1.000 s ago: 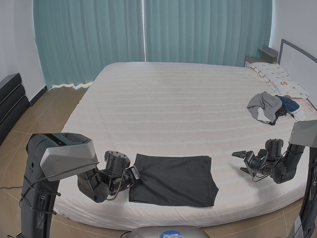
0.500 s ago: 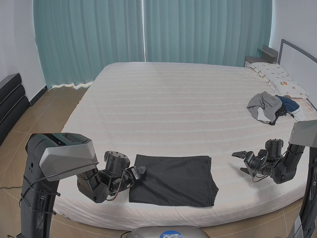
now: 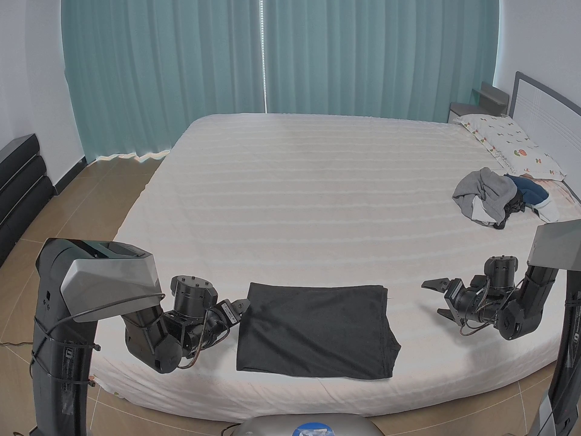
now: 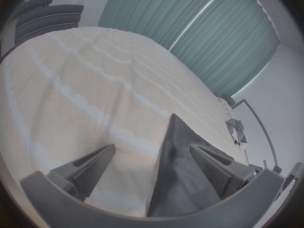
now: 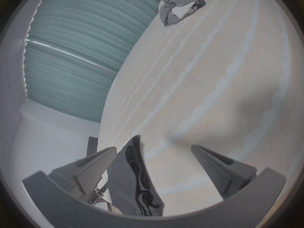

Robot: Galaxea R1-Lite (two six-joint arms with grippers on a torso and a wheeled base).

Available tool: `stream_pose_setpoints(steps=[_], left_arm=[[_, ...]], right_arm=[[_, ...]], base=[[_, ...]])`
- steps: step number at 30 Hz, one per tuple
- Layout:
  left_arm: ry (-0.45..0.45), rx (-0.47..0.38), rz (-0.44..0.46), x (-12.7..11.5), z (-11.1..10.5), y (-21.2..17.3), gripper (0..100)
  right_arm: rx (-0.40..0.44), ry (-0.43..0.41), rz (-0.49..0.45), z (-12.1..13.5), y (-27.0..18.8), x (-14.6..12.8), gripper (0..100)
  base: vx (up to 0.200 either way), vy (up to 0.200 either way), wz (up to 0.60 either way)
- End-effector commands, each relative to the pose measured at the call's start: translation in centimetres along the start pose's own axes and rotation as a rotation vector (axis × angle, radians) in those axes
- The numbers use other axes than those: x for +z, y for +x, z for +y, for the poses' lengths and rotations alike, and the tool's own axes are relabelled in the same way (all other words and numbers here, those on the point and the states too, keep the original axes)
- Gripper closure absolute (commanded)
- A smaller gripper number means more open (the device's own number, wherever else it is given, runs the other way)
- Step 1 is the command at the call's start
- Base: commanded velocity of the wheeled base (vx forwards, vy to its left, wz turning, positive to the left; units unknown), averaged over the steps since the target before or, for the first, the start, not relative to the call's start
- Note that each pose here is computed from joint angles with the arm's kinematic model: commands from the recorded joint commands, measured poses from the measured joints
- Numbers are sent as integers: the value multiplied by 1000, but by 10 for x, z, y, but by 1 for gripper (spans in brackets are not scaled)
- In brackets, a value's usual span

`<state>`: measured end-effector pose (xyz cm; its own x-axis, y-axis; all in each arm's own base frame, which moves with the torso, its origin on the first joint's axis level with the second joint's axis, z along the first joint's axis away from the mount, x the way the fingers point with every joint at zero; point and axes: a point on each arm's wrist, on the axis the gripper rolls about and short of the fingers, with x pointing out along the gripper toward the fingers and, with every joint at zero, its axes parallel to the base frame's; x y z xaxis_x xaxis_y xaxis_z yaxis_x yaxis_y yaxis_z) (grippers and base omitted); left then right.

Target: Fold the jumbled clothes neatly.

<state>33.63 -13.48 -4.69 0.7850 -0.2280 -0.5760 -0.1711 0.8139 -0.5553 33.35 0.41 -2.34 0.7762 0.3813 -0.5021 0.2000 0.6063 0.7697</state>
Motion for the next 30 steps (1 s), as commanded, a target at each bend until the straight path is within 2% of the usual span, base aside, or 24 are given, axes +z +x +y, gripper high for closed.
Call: stream_pose_setpoints(steps=[1,7,9,14,16,18,20,21,23,27,30], left_arm=[[-10,-5,-14,6,-1,-7,0],[11,-25,-50,17,-10,-24,0],[29,-30,-60,21,-12,-36,0],[81,-23,-138,41,-11,-69,0],[92,-58,-216,57,-16,-102,0],[90,-60,-222,58,-17,-104,0],[134,-64,-330,67,-20,-153,0],[134,-64,-330,67,-20,-153,0],[176,-67,-418,72,-22,-186,0],[179,-95,-499,74,-24,-221,0],[244,-49,-620,75,-21,-253,0]], right_arm=[[5,-10,13,5,2,-5,0],[-45,-24,-20,9,-2,-10,0],[-64,-41,-97,22,-19,-7,0],[-22,-77,-164,48,-52,-4,0],[31,-114,-196,70,-83,-5,0],[32,-117,-198,71,-84,-6,0],[70,-205,-256,99,-133,-13,0],[70,-205,-256,99,-133,-13,0],[93,-277,-314,117,-173,-21,0],[120,-359,-349,132,-221,-37,0],[125,-463,-383,138,-272,-54,0]], base=[[0,0,0],[0,0,0],[0,0,0],[0,0,0],[0,0,0],[0,0,0],[0,0,0],[0,0,0],[0,0,0],[0,0,0],[0,0,0]])
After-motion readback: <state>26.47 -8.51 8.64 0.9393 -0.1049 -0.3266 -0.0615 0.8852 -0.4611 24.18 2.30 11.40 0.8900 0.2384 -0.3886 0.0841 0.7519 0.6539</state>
